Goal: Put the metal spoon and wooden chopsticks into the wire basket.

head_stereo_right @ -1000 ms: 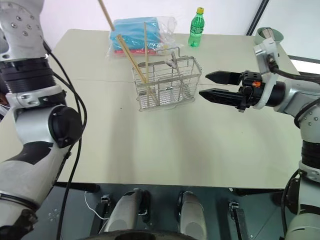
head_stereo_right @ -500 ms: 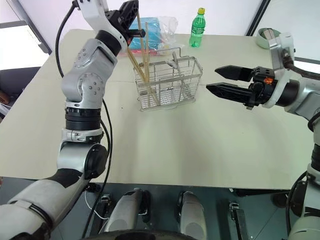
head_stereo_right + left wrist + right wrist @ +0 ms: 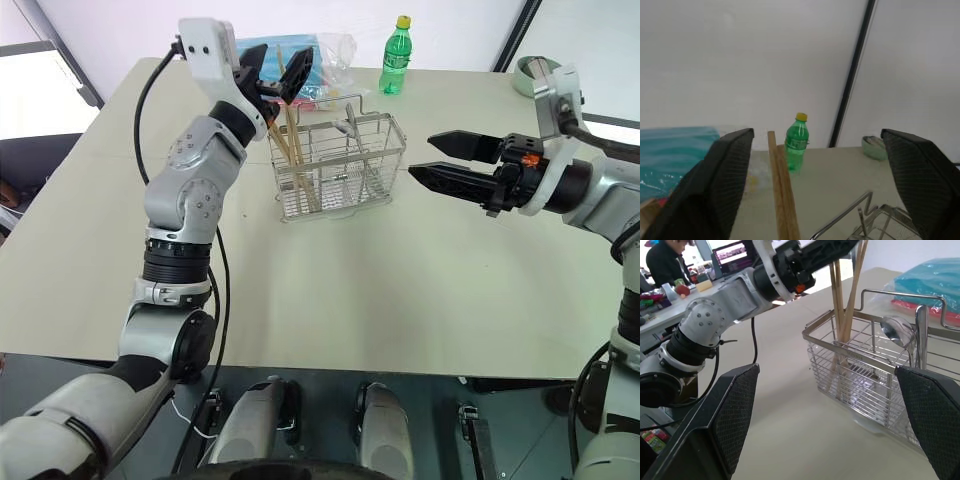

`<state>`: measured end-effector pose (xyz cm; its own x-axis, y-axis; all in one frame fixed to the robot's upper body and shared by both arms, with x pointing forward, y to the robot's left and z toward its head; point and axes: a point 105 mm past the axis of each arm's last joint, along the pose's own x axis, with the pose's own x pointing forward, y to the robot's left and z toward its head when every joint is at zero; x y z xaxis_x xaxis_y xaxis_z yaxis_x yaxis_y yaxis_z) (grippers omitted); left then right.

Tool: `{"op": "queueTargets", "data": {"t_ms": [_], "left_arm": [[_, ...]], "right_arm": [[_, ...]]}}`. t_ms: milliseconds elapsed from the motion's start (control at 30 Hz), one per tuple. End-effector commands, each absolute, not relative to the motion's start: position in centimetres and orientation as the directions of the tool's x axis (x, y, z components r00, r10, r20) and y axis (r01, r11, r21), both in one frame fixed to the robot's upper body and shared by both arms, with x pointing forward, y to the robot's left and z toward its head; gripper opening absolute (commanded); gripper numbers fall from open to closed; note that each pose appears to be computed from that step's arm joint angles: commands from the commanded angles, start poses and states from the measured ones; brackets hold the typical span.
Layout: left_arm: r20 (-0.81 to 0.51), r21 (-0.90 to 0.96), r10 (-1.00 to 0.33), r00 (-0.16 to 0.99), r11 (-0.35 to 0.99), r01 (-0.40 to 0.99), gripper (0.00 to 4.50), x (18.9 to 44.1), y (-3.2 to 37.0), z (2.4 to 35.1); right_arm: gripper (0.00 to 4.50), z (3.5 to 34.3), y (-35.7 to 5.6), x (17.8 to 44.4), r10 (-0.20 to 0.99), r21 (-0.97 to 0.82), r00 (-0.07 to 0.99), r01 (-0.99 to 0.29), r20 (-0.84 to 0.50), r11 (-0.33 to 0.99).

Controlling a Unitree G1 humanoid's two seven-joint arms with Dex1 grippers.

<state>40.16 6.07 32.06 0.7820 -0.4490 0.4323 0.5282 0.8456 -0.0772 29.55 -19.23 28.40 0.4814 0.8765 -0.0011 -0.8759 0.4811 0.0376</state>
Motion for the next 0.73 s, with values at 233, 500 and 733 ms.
{"op": "queueTargets", "data": {"t_ms": [233, 500, 733], "left_arm": [[0.340, 0.309, -0.708, 0.619, 0.706, 0.637, 4.47, 33.8, 13.0, 39.4], [-0.039, 0.462, -0.780, 0.625, 0.540, 0.703, 4.47, 28.7, 20.1, 36.1], [-0.130, 0.496, -0.698, 0.705, 0.569, 0.655, 4.47, 28.4, 21.7, 34.2]], "right_arm": [[4.47, 29.1, -21.0, 31.4, 0.865, -0.060, 0.502, -0.864, -0.022, 0.500], [4.47, 28.5, -22.0, 32.3, 0.875, -0.078, 0.482, -0.875, -0.046, 0.478], [4.47, 28.6, -21.1, 32.7, 0.899, -0.076, 0.438, -0.897, -0.026, 0.435]]}}
